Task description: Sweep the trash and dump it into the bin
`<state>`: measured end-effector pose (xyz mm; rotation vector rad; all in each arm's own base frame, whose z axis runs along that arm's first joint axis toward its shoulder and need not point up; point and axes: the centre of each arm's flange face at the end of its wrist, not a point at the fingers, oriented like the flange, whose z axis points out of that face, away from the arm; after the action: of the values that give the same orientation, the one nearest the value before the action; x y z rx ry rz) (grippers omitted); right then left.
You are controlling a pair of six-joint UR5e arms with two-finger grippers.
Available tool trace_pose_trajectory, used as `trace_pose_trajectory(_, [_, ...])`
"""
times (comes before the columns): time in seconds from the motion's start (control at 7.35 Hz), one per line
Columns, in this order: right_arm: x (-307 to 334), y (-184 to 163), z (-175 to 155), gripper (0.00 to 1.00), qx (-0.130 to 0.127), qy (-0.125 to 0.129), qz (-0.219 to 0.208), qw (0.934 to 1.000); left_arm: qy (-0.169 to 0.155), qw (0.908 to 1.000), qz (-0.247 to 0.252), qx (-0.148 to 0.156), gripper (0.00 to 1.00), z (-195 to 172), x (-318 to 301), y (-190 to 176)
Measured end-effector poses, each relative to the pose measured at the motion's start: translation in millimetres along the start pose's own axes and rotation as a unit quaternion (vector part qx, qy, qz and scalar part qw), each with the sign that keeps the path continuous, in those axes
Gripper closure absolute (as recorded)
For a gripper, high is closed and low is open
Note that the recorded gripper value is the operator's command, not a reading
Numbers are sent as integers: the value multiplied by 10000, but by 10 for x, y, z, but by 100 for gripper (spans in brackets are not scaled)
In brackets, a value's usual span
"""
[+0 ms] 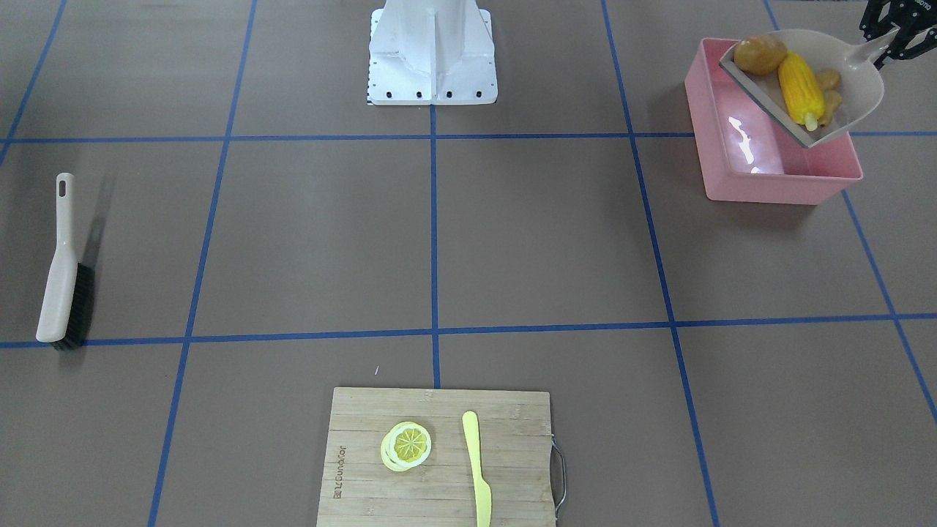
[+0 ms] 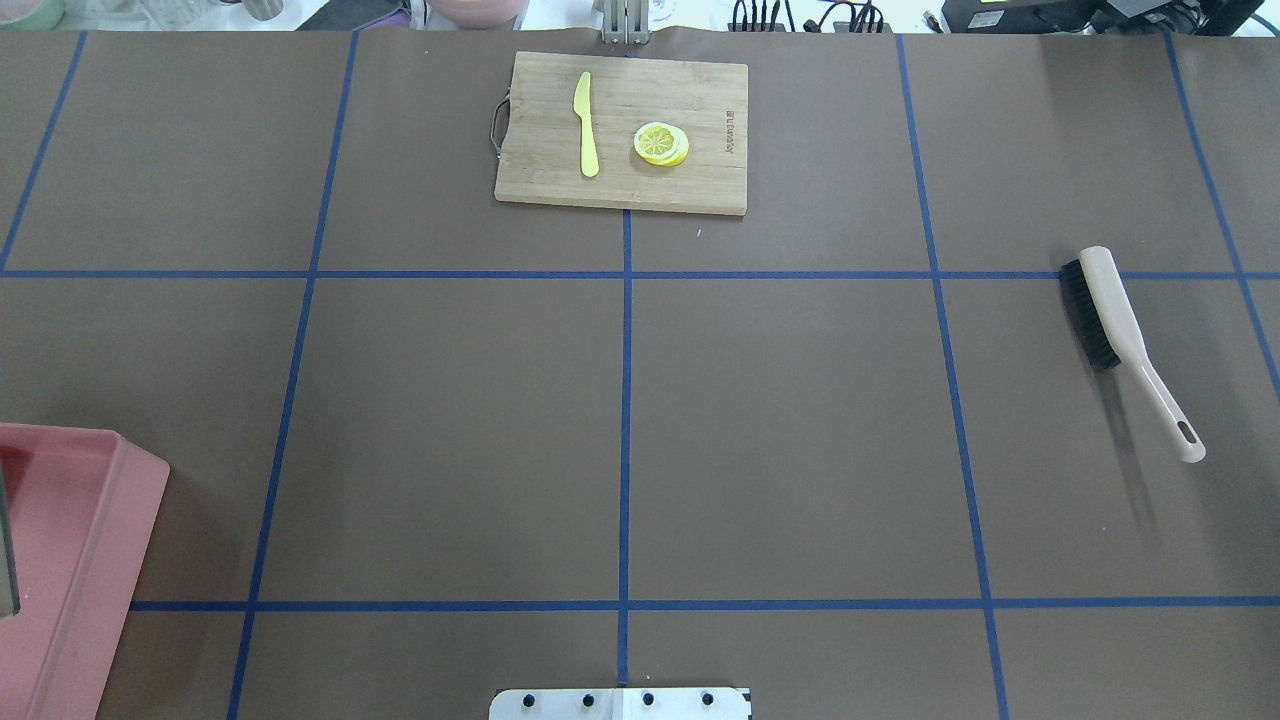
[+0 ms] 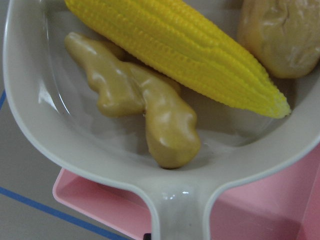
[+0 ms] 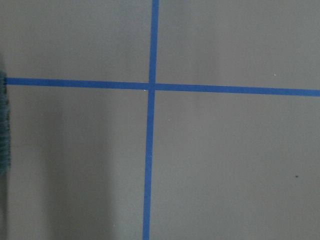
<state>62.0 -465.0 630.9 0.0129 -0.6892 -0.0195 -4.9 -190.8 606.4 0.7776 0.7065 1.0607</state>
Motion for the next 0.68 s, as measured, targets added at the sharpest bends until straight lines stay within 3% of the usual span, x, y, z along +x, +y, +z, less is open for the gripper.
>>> trace_pose_trajectory(0.68, [194, 159, 43, 0, -47, 126, 83, 9999, 82, 9991, -408, -110, 100, -64, 198, 385])
